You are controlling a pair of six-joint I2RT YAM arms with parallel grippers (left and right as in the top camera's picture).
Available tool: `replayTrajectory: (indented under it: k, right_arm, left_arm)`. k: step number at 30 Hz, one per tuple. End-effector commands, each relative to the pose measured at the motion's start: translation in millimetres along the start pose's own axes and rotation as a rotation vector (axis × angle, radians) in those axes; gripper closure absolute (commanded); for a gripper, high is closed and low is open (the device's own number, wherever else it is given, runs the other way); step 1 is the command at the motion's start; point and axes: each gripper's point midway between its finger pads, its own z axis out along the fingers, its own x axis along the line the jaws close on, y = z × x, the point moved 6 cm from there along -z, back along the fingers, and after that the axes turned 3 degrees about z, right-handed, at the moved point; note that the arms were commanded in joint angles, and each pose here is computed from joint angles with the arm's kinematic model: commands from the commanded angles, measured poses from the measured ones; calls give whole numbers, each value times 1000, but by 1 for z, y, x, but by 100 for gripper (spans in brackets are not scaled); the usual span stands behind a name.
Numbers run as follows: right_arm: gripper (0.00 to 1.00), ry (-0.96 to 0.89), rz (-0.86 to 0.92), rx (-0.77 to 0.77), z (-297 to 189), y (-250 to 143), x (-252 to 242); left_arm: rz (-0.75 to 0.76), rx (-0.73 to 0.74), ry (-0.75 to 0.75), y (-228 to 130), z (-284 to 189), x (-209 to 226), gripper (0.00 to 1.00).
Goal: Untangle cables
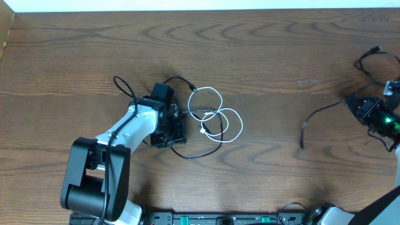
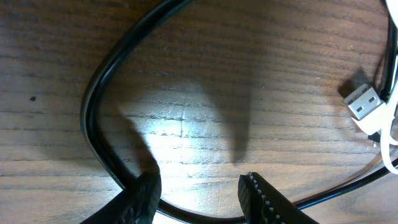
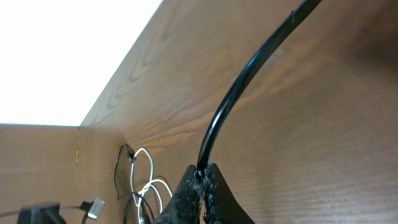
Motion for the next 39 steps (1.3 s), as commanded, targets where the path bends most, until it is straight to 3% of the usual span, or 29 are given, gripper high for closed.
replayTrajectory:
  k: [1, 10, 15, 22, 27, 32, 39]
  right_arm:
    - [99, 59, -122, -27, -9, 6, 21]
    - [99, -85, -231, -92, -18, 18, 37]
    - [99, -287, -365, -96, -19, 29, 51]
    - [99, -651, -656, -136, -25, 48, 80]
    - [99, -861, -991, -92, -21, 50, 100]
    - [99, -854, -1378, 62, 6, 40, 118]
    - [99, -849, -1447, 52, 36, 53, 113]
  left_arm:
    - [-6, 30, 25, -8, 7, 6, 54]
    - [-6, 30, 25, -8, 7, 6, 54]
    - [-3, 21, 21, -6, 7, 5, 54]
    - [0, 9, 17, -4, 7, 4, 54]
    - [3, 0, 14, -2, 7, 4, 54]
    - [4, -3, 13, -1, 7, 4, 54]
    - [4, -3, 13, -2, 7, 4, 54]
